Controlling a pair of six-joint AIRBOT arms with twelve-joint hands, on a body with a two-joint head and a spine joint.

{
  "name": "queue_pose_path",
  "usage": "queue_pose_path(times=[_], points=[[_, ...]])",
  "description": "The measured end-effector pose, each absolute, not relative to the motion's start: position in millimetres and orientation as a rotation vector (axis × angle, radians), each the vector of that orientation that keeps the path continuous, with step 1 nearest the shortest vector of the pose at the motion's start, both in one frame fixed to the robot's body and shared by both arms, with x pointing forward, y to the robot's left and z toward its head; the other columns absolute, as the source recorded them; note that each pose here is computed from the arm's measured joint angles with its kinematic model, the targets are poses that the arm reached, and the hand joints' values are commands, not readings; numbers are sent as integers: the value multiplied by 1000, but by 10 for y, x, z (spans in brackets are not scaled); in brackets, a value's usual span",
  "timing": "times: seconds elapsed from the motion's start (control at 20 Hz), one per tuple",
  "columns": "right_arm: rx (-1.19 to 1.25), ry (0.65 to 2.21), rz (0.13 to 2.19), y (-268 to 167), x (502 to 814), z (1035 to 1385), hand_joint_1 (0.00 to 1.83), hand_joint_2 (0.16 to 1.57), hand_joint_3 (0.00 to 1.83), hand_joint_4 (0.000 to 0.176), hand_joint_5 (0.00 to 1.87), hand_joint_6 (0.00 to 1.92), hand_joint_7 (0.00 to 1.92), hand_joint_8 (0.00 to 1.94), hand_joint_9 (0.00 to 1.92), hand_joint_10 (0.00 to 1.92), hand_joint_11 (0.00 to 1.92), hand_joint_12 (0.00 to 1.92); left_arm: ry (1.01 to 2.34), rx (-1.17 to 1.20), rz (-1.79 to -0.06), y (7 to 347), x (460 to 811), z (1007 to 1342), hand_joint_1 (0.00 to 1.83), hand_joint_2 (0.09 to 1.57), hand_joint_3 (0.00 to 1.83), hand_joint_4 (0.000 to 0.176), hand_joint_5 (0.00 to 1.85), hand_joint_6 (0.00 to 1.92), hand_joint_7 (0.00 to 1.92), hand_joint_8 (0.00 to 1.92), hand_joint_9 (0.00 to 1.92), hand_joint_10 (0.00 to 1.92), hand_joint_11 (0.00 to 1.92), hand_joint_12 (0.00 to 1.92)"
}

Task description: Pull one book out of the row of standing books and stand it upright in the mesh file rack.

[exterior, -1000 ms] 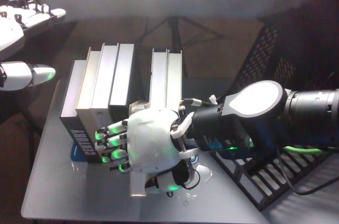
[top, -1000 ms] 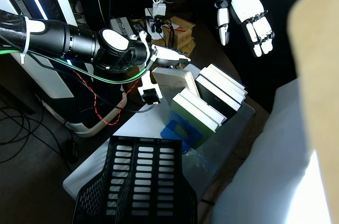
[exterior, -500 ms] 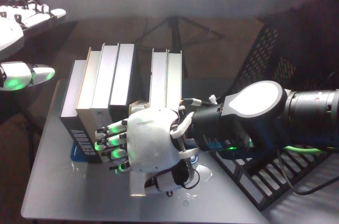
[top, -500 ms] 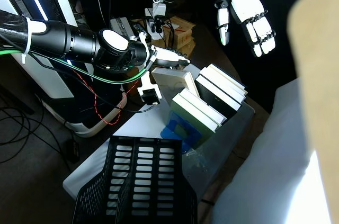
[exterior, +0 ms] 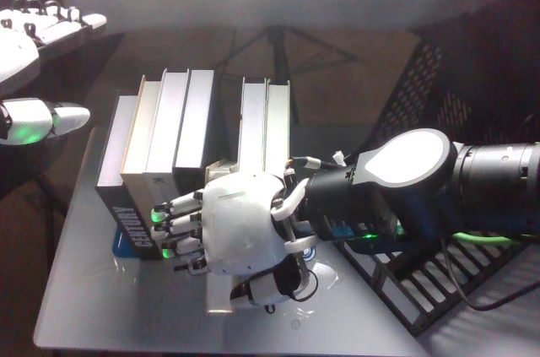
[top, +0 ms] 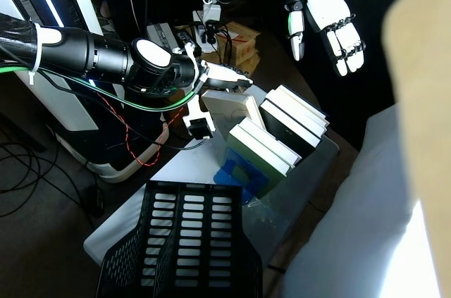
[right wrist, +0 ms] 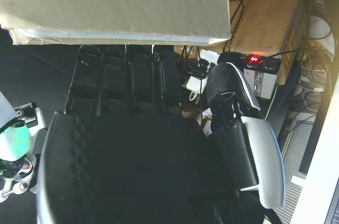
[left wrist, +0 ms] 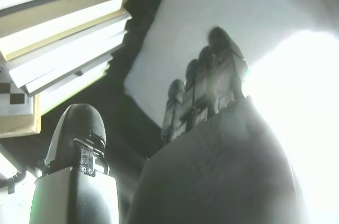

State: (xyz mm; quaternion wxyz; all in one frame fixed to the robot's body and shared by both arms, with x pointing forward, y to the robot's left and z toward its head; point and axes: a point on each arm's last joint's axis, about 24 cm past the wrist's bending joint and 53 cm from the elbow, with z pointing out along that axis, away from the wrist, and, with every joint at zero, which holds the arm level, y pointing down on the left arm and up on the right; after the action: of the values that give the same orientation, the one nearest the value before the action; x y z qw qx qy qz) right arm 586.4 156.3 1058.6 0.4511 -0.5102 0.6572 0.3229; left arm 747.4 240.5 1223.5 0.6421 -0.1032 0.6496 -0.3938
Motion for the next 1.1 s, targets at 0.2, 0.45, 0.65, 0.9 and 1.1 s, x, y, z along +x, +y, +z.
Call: queue_pose_path(times=[0.2,0.45,0.65,0.9,1.1], points=[[-1260,1624,794,1561,5871,10585,0,1504,0,0,451,111,173,0,0,0,0,0,1480,-236,-898,2404,7474,12235,520,1304,0,86,0,0,0,0,0,0,13,18],[-1258,1625,782,1562,5897,10578,0,1504,0,0,451,112,173,0,0,0,0,0,1479,-236,-898,2406,7474,12237,530,1304,0,76,0,0,0,0,0,0,0,89],[-1259,1624,782,1562,5897,10578,0,1504,0,0,451,112,173,0,0,0,0,0,1479,-237,-899,2406,7474,12237,529,1313,3,67,0,0,0,0,0,0,0,0],[-1258,1625,780,1559,5902,10577,0,1504,0,0,450,113,173,0,0,0,0,0,1479,-239,-899,2406,7474,12235,537,1300,0,76,0,0,0,0,0,0,0,96],[-1259,1625,781,1557,5902,10577,0,1504,0,0,450,113,173,0,0,0,0,0,1479,-240,-900,2407,7474,12235,543,1299,0,91,0,0,0,0,0,0,0,25]])
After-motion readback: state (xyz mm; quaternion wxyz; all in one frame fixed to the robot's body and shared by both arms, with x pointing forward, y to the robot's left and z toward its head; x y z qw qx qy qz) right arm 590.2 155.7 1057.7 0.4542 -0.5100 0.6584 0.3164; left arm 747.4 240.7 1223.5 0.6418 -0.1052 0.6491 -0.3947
